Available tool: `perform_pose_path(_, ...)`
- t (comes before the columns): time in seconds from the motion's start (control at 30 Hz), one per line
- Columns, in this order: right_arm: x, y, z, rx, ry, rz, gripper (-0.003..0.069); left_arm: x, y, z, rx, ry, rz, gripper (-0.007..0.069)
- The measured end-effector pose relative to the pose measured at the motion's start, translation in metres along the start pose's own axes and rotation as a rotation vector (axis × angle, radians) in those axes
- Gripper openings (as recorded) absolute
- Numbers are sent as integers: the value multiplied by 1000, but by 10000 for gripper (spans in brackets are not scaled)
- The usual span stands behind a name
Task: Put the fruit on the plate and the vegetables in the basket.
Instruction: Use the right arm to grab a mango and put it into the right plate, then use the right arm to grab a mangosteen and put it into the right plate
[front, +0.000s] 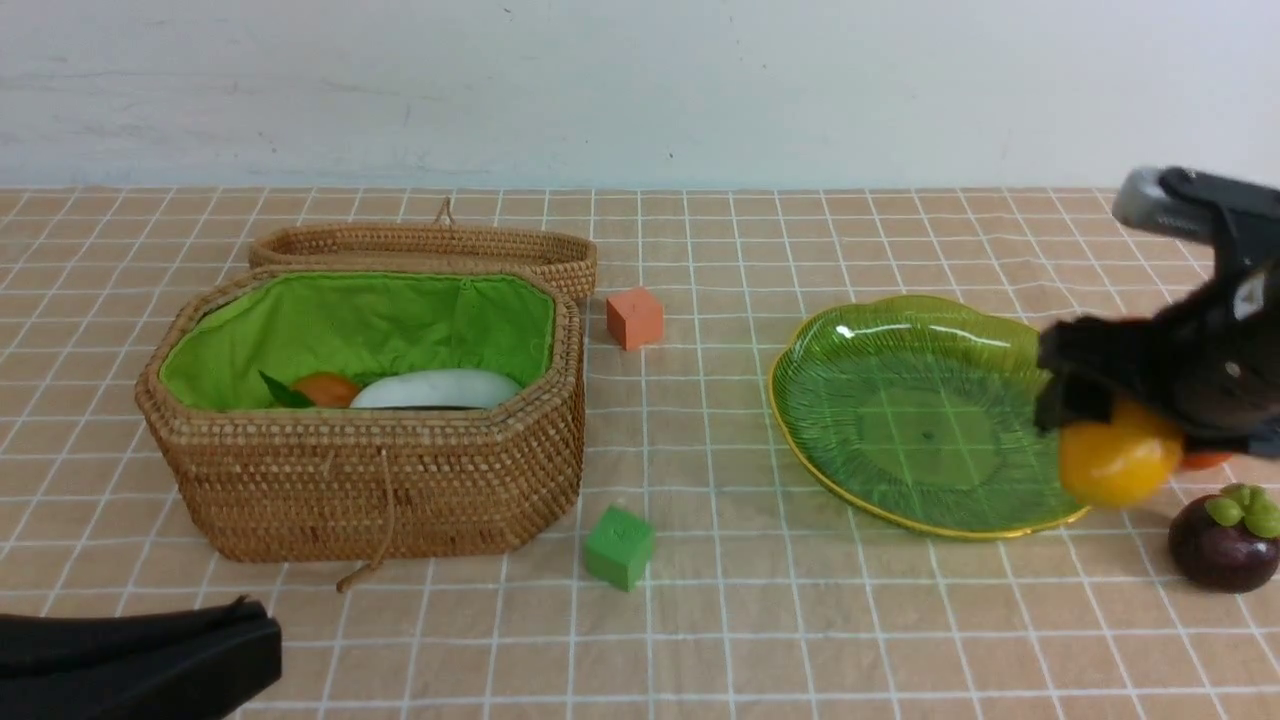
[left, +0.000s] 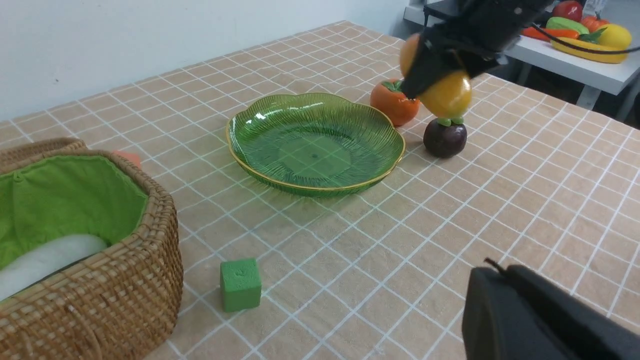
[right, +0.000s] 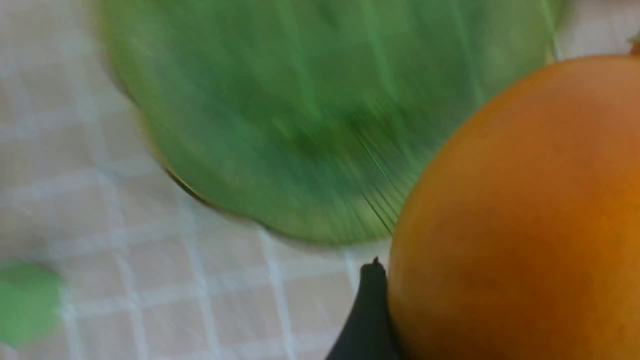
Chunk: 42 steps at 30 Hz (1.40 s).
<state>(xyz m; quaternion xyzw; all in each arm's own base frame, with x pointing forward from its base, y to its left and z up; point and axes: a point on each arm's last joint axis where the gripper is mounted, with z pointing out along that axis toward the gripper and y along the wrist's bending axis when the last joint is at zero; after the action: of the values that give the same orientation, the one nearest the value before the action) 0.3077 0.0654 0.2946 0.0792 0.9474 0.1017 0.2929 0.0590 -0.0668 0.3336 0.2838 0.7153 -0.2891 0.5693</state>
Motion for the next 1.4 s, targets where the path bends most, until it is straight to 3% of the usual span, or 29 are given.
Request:
perform_pose_path(0.2, -31, 11, 67, -36, -66, -97, 583, -2, 0, 0, 3, -24, 4, -13)
perform_pose_path(0.37, -29, 8, 126, -11, 3, -103, 583, -2, 0, 0, -1, -27, 15, -13)
perform_pose_path(0.47, -25, 6, 141, -1, 30, -74, 633, -3, 1, 0, -6, -29, 27, -13)
perform_pose_path(0.63, -27, 8, 129, 4, 53, -60, 674, -3, 1, 0, -7, -29, 29, -13)
perform_pose_path(0.83, -33, 6, 70, 59, 93, -124, 573, -3, 1, 0, -8, -29, 31, -13)
perform_pose_path(0.97, -34, -38, 32, 222, 194, -91, 474, -3, 1, 0, -7, -34, 31, -13)
perform_pose_path(1.03, -32, -54, 28, 251, 217, -53, 461, -3, 1, 0, -6, -37, 31, -13)
perform_pose_path(1.07, -27, -76, 28, 281, 247, 11, 456, -3, 1, 0, -6, -37, 31, -11)
perform_pose_path(1.2, -12, -123, 37, 274, 247, 167, 484, -3, 1, 0, -6, -37, 31, -10)
perform_pose_path(1.4, -7, -140, 58, 205, 149, 220, 594, -3, 1, 0, -6, -37, 31, -5)
